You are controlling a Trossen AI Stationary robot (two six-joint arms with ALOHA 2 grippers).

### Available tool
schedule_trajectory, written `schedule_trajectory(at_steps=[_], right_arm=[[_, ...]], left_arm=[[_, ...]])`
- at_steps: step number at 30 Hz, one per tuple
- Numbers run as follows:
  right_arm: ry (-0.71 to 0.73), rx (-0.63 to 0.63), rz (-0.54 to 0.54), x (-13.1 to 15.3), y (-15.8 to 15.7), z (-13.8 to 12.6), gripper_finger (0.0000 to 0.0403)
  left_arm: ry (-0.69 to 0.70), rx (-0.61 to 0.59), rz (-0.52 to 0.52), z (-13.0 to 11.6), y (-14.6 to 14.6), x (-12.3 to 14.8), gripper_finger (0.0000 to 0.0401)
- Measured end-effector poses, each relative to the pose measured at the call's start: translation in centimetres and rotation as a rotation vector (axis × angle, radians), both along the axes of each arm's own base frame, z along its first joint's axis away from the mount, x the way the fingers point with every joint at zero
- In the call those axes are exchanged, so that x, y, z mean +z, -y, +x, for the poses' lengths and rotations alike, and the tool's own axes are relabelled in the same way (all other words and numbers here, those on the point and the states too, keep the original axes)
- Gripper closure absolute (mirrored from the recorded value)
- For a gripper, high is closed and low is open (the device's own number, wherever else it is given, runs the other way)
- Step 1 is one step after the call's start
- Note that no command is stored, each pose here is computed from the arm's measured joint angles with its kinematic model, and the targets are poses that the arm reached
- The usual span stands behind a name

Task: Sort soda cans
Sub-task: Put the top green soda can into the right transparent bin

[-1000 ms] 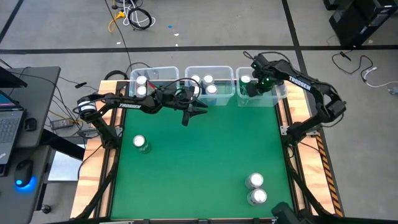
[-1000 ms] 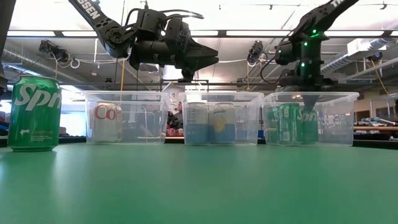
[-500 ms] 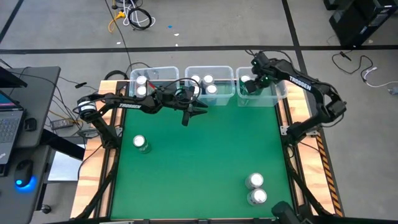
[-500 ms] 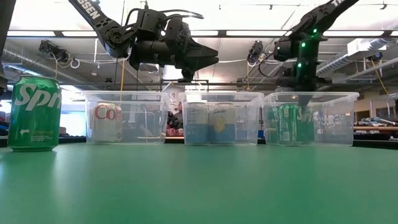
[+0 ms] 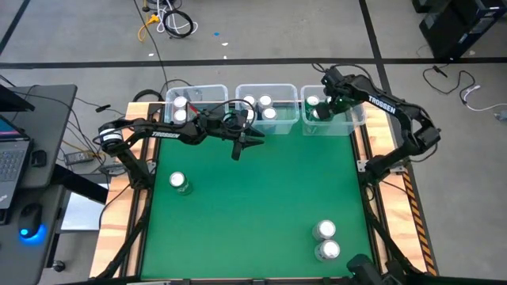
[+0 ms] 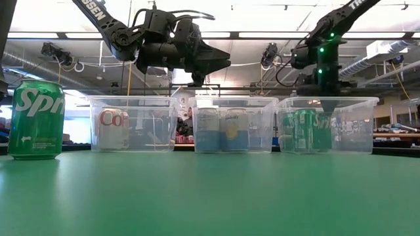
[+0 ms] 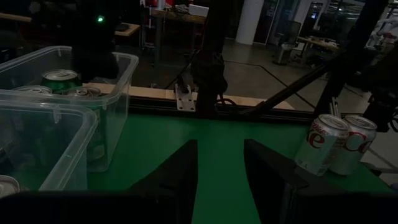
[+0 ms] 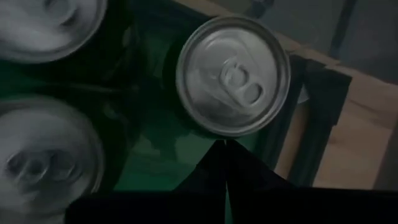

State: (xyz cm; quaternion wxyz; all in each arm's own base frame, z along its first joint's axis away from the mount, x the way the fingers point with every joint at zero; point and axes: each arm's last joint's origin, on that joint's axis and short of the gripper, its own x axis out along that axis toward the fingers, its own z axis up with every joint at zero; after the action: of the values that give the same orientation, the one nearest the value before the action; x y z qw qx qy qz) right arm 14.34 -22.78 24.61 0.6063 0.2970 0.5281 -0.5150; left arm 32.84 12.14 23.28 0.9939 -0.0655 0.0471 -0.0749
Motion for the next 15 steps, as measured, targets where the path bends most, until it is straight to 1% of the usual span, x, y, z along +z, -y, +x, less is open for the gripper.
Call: schedule_trajectory(at_steps=[3, 8, 12, 15], right_arm=[[-0.017, -0.007, -0.023, -0.3, 0.5, 0.0, 0.0403], [0.019, -0.002, -0.061, -0.1, 0.8, 0.3, 0.0403], [0.040, 0.021, -0.063, 0.0, 0.6, 0.8, 0.0403], [0.055, 0.045, -0.084, 0.5, 0.1, 1.2, 0.0403]], left_arm=[[0.000, 0.000, 0.000, 0.0, 0.0, 0.0, 0.0268], [0.000, 0.000, 0.000, 0.0, 0.0, 0.0, 0.0268], [0.000, -0.001, 0.000, 0.0, 0.0, 0.0, 0.0268], [0.000, 0.004, 0.006, 0.1, 0.3, 0.0, 0.0274]])
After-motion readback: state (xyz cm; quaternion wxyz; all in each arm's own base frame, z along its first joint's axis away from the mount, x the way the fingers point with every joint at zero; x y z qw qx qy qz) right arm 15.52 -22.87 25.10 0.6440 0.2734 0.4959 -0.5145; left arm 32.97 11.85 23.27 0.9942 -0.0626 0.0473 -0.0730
